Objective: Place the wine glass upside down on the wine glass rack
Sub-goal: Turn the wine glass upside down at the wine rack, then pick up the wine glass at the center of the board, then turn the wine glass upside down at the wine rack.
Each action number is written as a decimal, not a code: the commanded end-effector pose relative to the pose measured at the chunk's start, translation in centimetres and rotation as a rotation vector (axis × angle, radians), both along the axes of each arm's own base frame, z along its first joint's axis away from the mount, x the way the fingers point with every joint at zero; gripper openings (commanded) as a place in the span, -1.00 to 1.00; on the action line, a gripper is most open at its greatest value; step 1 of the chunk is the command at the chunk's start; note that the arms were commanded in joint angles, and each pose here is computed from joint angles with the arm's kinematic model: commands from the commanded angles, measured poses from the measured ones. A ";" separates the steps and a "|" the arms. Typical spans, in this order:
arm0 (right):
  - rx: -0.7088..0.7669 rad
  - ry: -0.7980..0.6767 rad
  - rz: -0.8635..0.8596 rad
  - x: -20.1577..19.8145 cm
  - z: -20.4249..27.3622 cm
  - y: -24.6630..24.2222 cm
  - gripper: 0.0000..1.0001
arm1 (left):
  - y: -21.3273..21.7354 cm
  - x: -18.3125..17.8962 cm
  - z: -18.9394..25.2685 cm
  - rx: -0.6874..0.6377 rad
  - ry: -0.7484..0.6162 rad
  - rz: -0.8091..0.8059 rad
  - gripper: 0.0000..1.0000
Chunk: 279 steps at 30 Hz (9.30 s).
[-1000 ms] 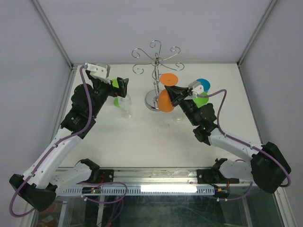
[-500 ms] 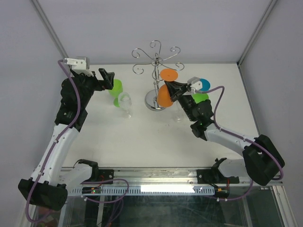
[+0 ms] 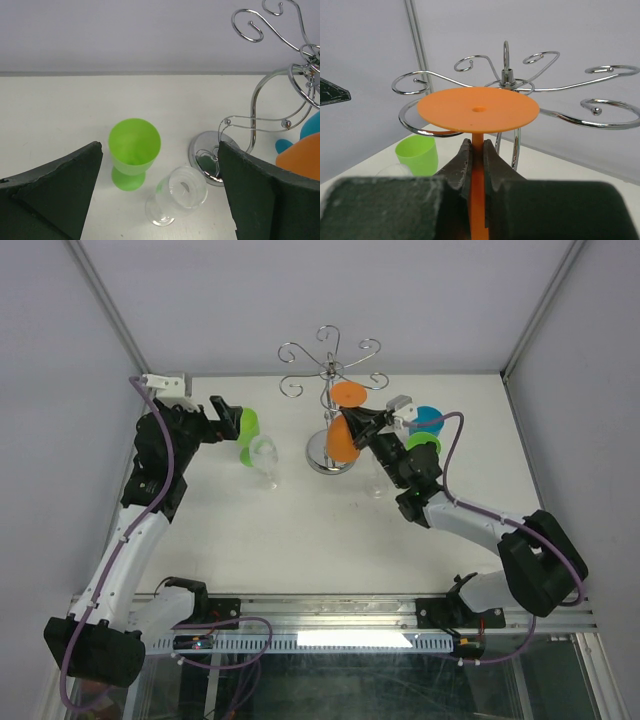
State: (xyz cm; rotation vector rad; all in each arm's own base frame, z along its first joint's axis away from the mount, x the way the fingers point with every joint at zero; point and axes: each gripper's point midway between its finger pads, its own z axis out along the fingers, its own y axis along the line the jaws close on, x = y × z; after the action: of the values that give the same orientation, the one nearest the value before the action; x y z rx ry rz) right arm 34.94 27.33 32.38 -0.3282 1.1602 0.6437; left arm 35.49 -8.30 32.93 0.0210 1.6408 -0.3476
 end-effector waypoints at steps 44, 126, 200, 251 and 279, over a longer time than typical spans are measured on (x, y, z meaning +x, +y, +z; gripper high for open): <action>0.069 -0.104 0.273 -1.7 3.4 3.8 -0.98 | -0.6 -0.2 1.7 -0.017 -0.084 -0.059 0.95; -0.074 0.019 0.177 -5.0 0.0 -0.6 -0.22 | 0.1 0.0 1.6 -0.023 -0.074 -0.032 0.98; -0.289 0.974 -0.617 2.6 -16.1 -19.6 1.00 | 0.0 0.3 0.9 -0.045 -0.051 -0.060 0.98; -0.293 0.930 -0.379 -8.4 -6.7 -18.9 0.24 | 1.0 -0.4 1.7 -0.016 -0.059 -0.028 0.98; -0.149 0.521 0.379 -15.3 4.7 2.3 0.16 | -1.5 -8.0 9.1 -0.280 -0.150 -0.169 0.98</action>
State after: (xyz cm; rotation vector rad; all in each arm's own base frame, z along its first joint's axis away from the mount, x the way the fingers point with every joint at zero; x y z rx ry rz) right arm 19.21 27.39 29.77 -0.5697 1.9369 0.9031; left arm 29.82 -9.04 36.84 -0.0350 1.5532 -0.5881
